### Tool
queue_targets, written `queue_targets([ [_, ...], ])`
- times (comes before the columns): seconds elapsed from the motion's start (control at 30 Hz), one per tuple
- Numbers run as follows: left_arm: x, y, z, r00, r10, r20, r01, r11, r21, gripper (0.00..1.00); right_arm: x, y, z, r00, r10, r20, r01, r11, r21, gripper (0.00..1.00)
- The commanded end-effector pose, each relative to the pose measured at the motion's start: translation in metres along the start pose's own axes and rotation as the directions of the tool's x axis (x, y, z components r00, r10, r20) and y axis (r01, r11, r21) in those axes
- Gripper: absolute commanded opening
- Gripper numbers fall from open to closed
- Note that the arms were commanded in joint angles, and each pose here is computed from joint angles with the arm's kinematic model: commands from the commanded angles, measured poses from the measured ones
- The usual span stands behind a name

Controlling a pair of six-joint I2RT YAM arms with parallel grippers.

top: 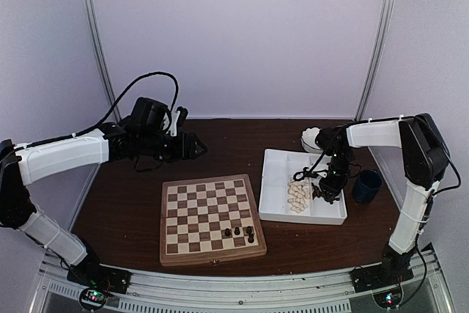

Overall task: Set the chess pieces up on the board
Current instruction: Pick up the chess pile from the storage box, then pass from the right arm to the left

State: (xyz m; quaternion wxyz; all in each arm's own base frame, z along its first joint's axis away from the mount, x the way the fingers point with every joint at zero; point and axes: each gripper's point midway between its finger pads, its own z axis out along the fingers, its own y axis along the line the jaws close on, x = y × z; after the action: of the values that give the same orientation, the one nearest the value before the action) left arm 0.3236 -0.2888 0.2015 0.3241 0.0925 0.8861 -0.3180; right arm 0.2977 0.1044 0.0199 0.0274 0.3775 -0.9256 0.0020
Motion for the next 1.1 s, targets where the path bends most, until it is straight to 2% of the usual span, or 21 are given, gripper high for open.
queue_targets([
  [0.0,-0.013,-0.01,-0.006,0.999,0.006,0.051,-0.008,0.999,0.042,0.67,0.019,0.006,0.015,0.997,0.025,-0.077,-0.027,0.999,-0.028,0.26],
  [0.1,-0.012,-0.01,-0.006,0.999,0.005,0.049,-0.007,0.999,0.043,0.67,0.02,0.005,0.011,0.997,0.028,-0.071,-0.03,0.999,-0.02,0.17],
  [0.17,-0.012,-0.01,-0.005,0.999,0.003,0.048,-0.005,0.999,0.045,0.67,0.019,0.005,0.004,0.998,0.033,-0.054,-0.034,0.999,-0.011,0.14],
  [0.43,-0.017,-0.02,-0.001,0.999,0.014,0.053,-0.019,0.995,0.094,0.67,0.014,0.014,-0.048,0.995,0.02,0.094,-0.019,1.0,-0.017,0.1],
  [0.57,-0.02,-0.038,0.006,0.999,0.022,0.045,-0.03,0.983,0.181,0.67,0.01,0.028,-0.069,0.98,-0.024,0.198,0.036,0.998,-0.055,0.09],
  [0.73,-0.021,-0.072,0.015,0.998,0.054,0.021,-0.058,0.951,0.305,0.67,-0.002,0.048,-0.093,0.932,-0.094,0.349,0.139,0.985,-0.104,0.1],
  [0.9,-0.023,-0.095,0.027,0.999,0.04,-0.016,-0.031,0.92,0.391,0.66,-0.011,0.047,-0.092,0.912,-0.138,0.387,0.185,0.979,-0.086,0.1],
  [0.97,-0.023,-0.097,0.03,0.999,0.037,-0.028,-0.023,0.916,0.401,0.65,-0.012,0.052,-0.08,0.917,-0.138,0.375,0.202,0.97,-0.137,0.11],
  [1.07,-0.023,-0.099,0.031,0.999,0.037,-0.027,-0.023,0.914,0.405,0.65,-0.016,0.067,-0.073,0.905,-0.076,0.419,0.221,0.925,-0.308,0.16],
])
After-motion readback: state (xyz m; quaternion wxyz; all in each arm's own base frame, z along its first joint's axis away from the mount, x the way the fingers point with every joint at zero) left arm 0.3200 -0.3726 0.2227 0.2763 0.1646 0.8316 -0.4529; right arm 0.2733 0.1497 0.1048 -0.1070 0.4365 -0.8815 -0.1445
